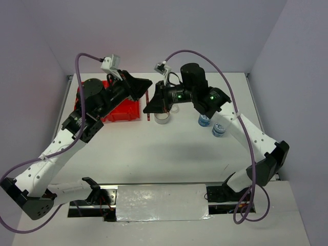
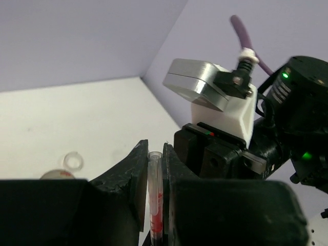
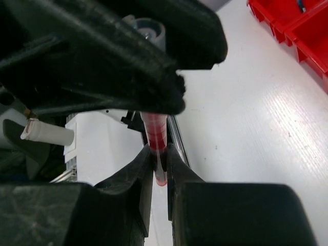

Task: Sort the stationery into containers
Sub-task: Close the pen cap on the pen.

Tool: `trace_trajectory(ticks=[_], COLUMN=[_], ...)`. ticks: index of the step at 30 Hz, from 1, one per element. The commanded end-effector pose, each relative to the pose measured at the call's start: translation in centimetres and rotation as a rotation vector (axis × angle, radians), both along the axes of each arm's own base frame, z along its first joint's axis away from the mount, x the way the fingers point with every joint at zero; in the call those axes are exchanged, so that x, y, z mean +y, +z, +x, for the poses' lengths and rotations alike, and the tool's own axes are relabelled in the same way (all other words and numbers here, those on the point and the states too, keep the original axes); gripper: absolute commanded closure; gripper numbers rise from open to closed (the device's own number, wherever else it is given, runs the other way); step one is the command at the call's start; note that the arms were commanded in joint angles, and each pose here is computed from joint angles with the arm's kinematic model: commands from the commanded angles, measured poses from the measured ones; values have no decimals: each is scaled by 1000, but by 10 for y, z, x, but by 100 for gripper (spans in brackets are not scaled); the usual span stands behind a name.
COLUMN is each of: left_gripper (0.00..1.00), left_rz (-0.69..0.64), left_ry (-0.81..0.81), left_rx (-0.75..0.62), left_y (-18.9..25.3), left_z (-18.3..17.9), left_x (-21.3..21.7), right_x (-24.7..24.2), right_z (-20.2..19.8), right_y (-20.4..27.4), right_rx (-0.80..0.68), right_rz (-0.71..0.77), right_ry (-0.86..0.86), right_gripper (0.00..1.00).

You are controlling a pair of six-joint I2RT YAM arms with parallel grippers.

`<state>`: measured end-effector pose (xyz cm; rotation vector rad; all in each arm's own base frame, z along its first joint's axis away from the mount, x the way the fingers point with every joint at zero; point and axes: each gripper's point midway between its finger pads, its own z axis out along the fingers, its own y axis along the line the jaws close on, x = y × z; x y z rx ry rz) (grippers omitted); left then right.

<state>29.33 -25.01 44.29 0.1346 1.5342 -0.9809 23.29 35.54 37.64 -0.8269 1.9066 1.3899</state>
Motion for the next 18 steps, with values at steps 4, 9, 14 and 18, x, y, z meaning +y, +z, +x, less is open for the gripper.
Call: trace_trajectory(ticks=[4,9,14,18], left_gripper=[93,53,70,59], left_rz=[289,163,102,90], left_ry=[-56,-15,-48,-78], left_rx=[373,243,160,151], left_y=[-80,-26,7,11], left_z=[-32,-27,-29,-29], left_x=[9,16,16,13], right_x=[-26,-25,-29,-28], right_z=[-6,-15,-19,-23], right_y=[132,103,91,88], right_rx=[-472,-422,-396,-388], right_rz=[389,338,312,306], right_ry=[-119,-100,-101,-84], right_gripper=[100,100,100,100])
